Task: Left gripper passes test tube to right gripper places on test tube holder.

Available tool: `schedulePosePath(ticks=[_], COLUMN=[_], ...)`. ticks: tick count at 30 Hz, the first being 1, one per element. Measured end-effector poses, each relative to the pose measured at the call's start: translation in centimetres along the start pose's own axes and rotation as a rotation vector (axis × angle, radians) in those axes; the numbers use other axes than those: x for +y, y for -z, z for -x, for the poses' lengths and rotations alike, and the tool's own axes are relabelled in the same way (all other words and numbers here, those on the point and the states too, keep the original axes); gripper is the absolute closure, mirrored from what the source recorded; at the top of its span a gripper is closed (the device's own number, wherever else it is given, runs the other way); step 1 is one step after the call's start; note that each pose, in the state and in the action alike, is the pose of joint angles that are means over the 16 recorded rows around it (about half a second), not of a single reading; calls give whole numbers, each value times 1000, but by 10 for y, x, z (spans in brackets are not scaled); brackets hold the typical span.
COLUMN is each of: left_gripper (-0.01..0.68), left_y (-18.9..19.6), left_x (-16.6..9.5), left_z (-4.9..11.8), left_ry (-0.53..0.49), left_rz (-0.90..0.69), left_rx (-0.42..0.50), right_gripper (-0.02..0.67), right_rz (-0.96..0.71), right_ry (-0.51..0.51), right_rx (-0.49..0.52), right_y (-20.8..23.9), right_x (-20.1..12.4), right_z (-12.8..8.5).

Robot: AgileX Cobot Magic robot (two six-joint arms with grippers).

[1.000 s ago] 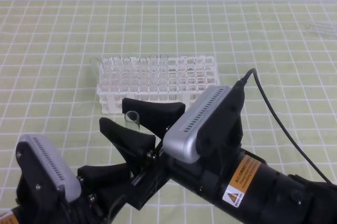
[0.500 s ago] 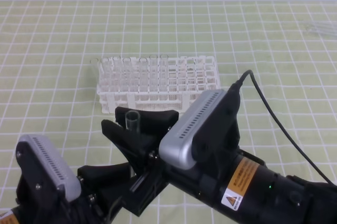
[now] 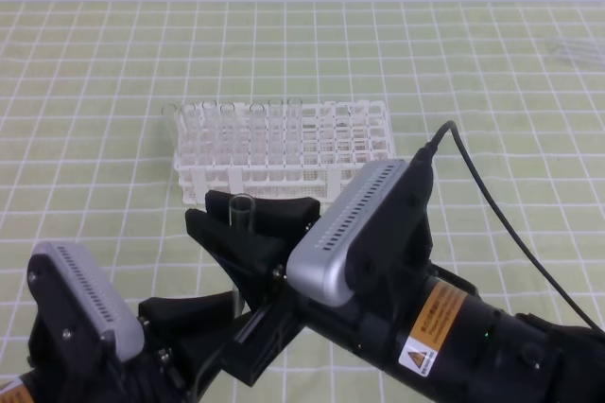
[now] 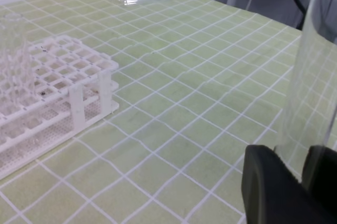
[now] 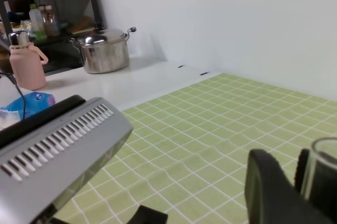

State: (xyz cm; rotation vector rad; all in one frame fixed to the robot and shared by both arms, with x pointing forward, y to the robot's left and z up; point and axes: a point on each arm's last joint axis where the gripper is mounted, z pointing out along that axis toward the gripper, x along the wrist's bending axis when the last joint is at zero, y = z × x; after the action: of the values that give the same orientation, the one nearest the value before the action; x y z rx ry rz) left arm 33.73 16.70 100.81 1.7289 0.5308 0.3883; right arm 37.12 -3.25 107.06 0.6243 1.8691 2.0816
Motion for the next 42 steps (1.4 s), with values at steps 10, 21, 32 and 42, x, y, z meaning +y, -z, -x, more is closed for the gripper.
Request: schedulePosePath(ticks=[10,21,32,42], left_gripper=[568,374,265,436], left_y=[0,0,14,61], left_x=[0,2,12,22], left_z=[0,1,2,0], left_ry=[1,1,35,91], left_rz=[3,17,92,174], left_rx=[-1,-6,0,75], right_gripper=[561,561,562,562], right_rz=[1,-6,-26,-41], right_ry=[4,-4,25,52], right_rx=[0,-3,-56,-113], right_y=[0,0,8,21], right_x=[0,0,9,23], right_z=[0,0,4,8])
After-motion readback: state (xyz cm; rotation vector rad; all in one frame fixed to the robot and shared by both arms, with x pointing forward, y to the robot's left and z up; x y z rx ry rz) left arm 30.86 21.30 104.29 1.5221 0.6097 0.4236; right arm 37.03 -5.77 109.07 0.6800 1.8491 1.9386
